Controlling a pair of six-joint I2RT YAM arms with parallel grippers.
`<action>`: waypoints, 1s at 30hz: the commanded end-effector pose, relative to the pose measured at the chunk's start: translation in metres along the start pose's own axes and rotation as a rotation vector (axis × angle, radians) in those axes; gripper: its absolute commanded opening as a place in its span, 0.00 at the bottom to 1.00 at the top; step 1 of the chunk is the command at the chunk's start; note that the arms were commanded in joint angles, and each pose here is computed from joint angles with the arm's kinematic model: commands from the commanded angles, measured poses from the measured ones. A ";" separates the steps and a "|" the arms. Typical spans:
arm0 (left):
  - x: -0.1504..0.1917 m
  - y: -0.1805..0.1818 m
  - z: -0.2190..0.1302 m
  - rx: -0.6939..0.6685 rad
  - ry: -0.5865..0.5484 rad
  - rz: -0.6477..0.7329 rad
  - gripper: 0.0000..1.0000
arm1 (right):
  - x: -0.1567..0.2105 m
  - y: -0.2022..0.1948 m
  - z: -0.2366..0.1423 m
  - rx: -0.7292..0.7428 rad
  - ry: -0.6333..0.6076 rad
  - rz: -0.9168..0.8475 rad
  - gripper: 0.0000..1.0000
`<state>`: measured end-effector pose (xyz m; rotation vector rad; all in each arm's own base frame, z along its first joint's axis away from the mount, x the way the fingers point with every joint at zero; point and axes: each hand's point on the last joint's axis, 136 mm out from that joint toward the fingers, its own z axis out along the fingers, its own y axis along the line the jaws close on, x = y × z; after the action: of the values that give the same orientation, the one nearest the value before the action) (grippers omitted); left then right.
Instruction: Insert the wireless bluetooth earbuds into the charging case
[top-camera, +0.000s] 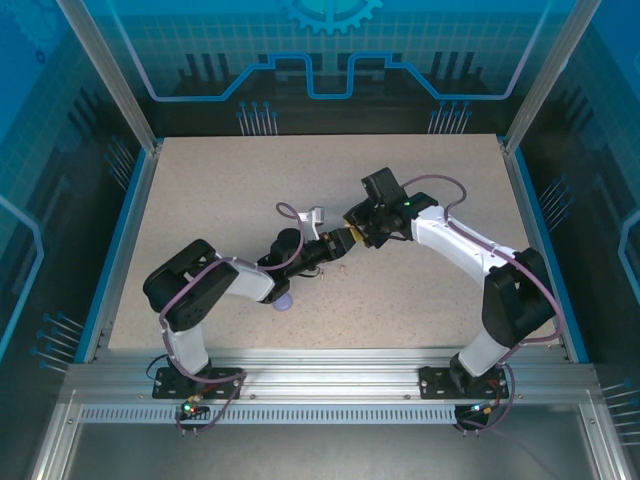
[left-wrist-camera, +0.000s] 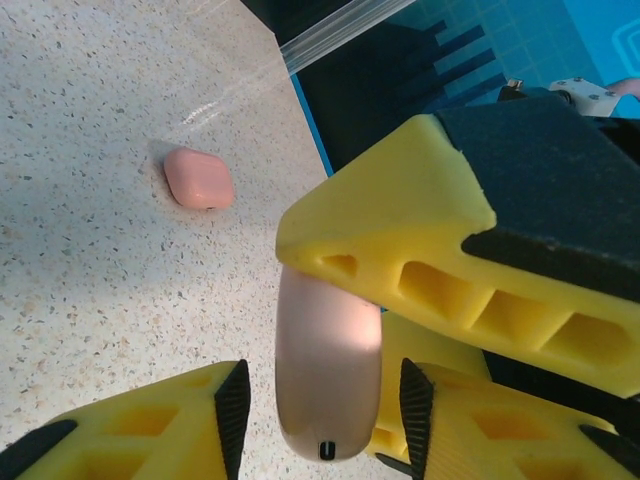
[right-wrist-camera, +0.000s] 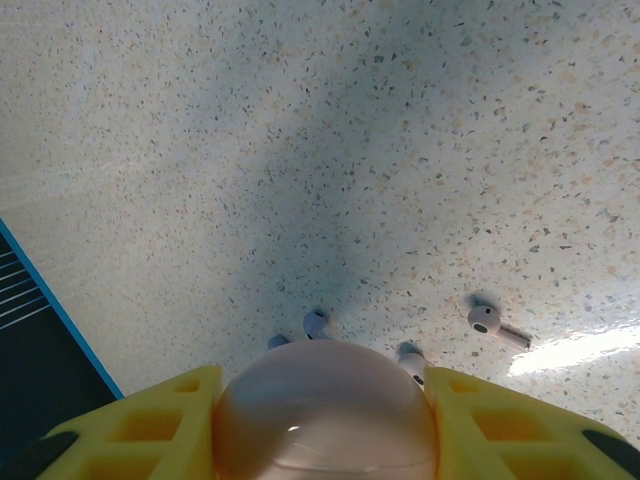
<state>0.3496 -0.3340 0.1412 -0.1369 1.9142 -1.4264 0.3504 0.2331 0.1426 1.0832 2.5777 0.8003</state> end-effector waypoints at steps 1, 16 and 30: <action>-0.009 -0.012 0.006 0.046 -0.046 0.026 0.44 | 0.003 0.005 -0.001 -0.002 -0.005 0.002 0.44; -0.017 -0.006 0.005 0.024 -0.101 0.038 0.41 | 0.004 0.001 0.004 0.005 0.001 0.005 0.44; -0.014 -0.005 0.009 0.031 -0.091 0.029 0.18 | 0.006 0.005 0.004 -0.007 0.006 0.001 0.44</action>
<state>0.3588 -0.3308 0.1443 -0.1722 1.8514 -1.4041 0.3519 0.2321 0.1406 1.0915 2.5723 0.7889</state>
